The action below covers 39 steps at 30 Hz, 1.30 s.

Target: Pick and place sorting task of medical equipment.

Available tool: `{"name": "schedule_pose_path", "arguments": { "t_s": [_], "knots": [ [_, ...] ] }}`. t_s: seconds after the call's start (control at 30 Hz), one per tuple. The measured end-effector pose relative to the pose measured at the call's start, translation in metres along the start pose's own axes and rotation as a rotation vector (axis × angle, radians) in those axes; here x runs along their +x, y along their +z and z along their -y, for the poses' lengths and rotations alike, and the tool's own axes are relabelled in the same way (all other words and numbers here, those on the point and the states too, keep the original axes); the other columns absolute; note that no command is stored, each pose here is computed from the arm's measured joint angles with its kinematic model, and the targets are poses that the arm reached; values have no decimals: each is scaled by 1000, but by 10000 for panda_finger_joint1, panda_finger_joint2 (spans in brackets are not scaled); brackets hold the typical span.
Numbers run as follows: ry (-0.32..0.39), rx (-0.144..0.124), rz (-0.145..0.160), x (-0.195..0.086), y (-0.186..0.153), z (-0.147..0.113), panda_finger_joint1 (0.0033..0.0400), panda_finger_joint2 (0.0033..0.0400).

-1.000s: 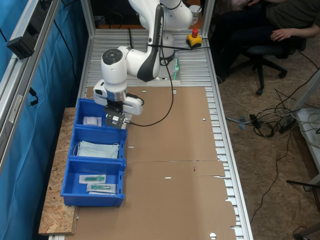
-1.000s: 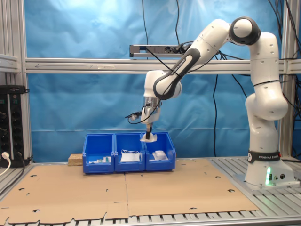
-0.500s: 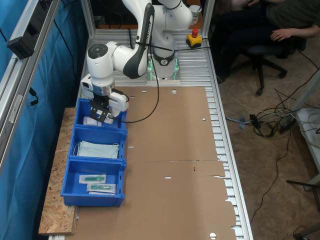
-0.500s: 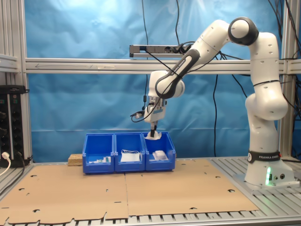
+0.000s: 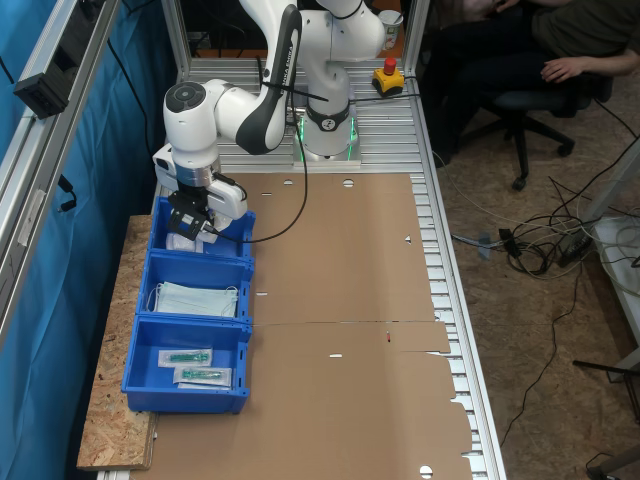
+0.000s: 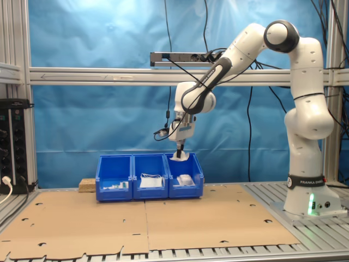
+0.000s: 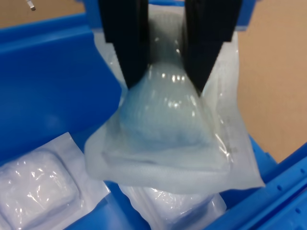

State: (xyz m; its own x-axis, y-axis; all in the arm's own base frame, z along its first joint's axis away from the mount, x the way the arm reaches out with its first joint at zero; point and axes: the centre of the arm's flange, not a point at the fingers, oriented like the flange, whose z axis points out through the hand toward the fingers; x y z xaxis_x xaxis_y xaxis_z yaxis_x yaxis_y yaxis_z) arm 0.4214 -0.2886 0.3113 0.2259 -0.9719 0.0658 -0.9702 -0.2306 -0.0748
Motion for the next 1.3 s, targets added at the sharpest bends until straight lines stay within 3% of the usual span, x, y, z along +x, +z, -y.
{"name": "schedule_pose_path", "arguments": {
  "t_s": [0.93,0.97,1.23,1.27,1.3],
  "knots": [
    [10,-1,-1,3,0,-4,52,52],
    [10,-1,-1,3,0,-4,174,174],
    [10,-1,-1,3,0,-4,174,174],
    [10,-1,-1,3,0,-4,335,335],
    [10,-1,-1,3,0,-4,335,335]
  ]
}}
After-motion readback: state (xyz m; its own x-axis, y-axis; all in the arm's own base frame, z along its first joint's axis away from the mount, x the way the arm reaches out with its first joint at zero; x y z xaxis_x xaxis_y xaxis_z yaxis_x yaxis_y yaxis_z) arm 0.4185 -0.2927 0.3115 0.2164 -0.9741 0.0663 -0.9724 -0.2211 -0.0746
